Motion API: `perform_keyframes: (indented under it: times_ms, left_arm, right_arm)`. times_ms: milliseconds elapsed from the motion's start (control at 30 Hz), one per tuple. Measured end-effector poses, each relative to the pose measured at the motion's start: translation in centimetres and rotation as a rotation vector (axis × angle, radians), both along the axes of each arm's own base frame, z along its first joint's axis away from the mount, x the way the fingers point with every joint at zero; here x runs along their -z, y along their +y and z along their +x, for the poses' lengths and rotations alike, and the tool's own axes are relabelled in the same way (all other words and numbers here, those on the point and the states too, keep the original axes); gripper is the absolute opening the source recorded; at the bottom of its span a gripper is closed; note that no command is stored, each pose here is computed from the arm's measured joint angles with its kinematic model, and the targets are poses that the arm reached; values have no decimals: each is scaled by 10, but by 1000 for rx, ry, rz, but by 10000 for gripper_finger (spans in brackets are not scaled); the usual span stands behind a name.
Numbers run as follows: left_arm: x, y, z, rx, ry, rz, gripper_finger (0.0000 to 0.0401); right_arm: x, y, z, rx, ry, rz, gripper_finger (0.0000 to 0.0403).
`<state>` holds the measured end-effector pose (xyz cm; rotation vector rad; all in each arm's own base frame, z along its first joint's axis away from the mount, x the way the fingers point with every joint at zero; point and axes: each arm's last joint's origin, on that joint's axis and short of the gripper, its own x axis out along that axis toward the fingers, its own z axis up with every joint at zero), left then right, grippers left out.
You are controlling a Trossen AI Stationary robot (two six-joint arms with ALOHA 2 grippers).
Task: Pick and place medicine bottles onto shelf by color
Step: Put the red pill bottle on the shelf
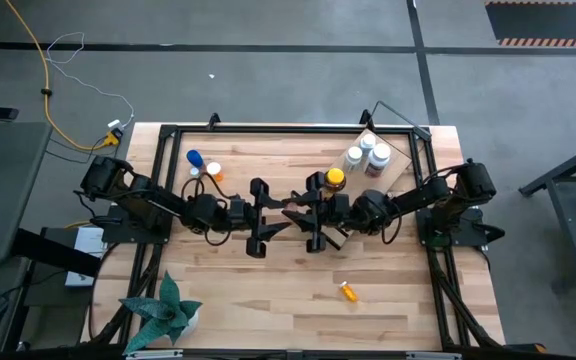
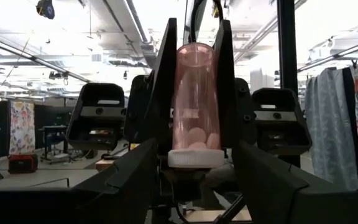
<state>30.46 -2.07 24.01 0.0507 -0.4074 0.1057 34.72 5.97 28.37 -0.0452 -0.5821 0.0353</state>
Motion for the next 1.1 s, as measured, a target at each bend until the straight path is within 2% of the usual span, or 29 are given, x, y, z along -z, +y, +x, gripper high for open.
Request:
perform_keyframes:
  times_ms: [300,700,967,1100]
  left_arm:
    - [0,0,0,7,-1,-21,194]
    - [0,0,0,9,1,-20,96]
    - [1,0,0,9,5,-20,115]
    - [1,0,0,8,6,-20,111]
  right_arm:
    - [2,0,2,-5,30,16,94]
    - [3,0,2,-4,43,13,94]
    - [3,0,2,-7,44,17,94]
    - [3,0,2,-7,45,18,95]
